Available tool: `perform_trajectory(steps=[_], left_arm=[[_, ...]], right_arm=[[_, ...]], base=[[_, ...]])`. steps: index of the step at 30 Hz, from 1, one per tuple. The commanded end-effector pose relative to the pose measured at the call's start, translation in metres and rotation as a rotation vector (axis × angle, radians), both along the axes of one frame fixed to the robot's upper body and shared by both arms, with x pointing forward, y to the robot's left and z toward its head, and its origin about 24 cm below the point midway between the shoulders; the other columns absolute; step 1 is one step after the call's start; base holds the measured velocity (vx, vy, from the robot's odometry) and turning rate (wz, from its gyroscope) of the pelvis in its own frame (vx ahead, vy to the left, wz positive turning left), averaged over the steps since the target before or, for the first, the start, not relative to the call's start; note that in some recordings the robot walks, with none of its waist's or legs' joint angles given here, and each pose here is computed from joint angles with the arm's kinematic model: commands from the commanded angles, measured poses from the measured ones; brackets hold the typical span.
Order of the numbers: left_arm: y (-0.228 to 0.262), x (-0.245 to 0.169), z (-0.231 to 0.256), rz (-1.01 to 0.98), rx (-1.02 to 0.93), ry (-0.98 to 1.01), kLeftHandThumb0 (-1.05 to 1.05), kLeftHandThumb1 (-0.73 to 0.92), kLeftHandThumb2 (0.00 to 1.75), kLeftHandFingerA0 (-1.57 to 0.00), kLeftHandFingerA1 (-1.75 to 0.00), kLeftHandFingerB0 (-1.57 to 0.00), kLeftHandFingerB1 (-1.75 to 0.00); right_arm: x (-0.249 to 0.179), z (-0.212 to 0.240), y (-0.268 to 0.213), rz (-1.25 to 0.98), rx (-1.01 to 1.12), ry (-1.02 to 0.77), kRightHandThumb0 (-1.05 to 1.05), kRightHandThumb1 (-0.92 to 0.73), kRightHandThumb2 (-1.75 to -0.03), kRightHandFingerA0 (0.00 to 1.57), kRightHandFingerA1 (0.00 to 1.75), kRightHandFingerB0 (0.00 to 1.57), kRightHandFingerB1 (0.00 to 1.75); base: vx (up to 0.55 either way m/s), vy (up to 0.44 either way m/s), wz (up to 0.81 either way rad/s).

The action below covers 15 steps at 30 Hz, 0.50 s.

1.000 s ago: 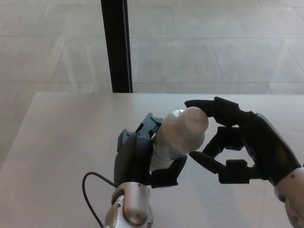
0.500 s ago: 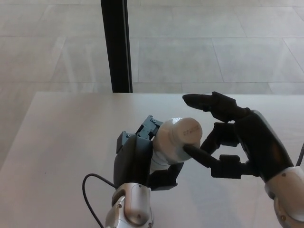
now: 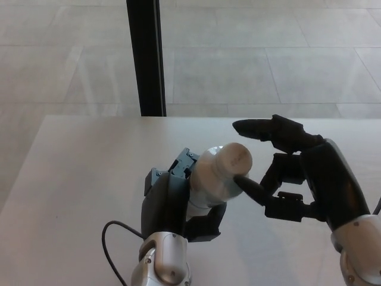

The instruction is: The robot uses its left hand to to lift the bottle kept on the middle of the desk and tilts it towards its right hand. It then uses its right hand to rotate its cap to open it and places the bottle and cap back on the desk

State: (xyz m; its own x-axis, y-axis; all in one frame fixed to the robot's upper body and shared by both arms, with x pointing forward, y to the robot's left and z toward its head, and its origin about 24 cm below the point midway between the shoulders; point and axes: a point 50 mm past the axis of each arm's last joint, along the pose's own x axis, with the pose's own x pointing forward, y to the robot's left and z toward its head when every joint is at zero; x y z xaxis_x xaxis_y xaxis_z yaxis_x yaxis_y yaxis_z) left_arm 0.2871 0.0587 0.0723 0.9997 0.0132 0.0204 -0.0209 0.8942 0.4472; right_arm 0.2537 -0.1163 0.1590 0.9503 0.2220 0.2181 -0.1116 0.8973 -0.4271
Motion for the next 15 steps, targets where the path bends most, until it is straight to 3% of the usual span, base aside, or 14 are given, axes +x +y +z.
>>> perform_trajectory(steps=[1,8,15], left_arm=[[-0.0012,0.0011,0.0012,-0.016,0.003,-0.029,0.01,0.80,1.36,-1.02,-1.19,-0.94,-1.13],[-0.0031,0.0021,0.0026,-0.024,-0.009,-0.030,-0.02,0.78,1.36,-1.03,-1.20,-0.96,-1.15],[-0.0037,0.0034,0.0029,-0.022,0.007,-0.036,-0.01,0.78,1.36,-1.04,-1.20,-0.97,-1.15]], right_arm=[[-0.0004,0.0028,-0.0029,-0.015,-0.023,-0.043,-0.25,-0.67,-0.62,0.98,1.54,0.65,0.49],[-0.0006,0.0018,-0.0029,0.007,-0.048,-0.013,-0.24,-0.63,-0.64,0.96,1.46,0.63,0.50],[-0.0005,0.0022,-0.0025,0.004,-0.054,-0.017,-0.25,-0.64,-0.65,0.93,1.51,0.64,0.50]], base=[[0.00,0.000,0.00],[0.00,0.000,0.00],[0.00,0.000,0.00]])
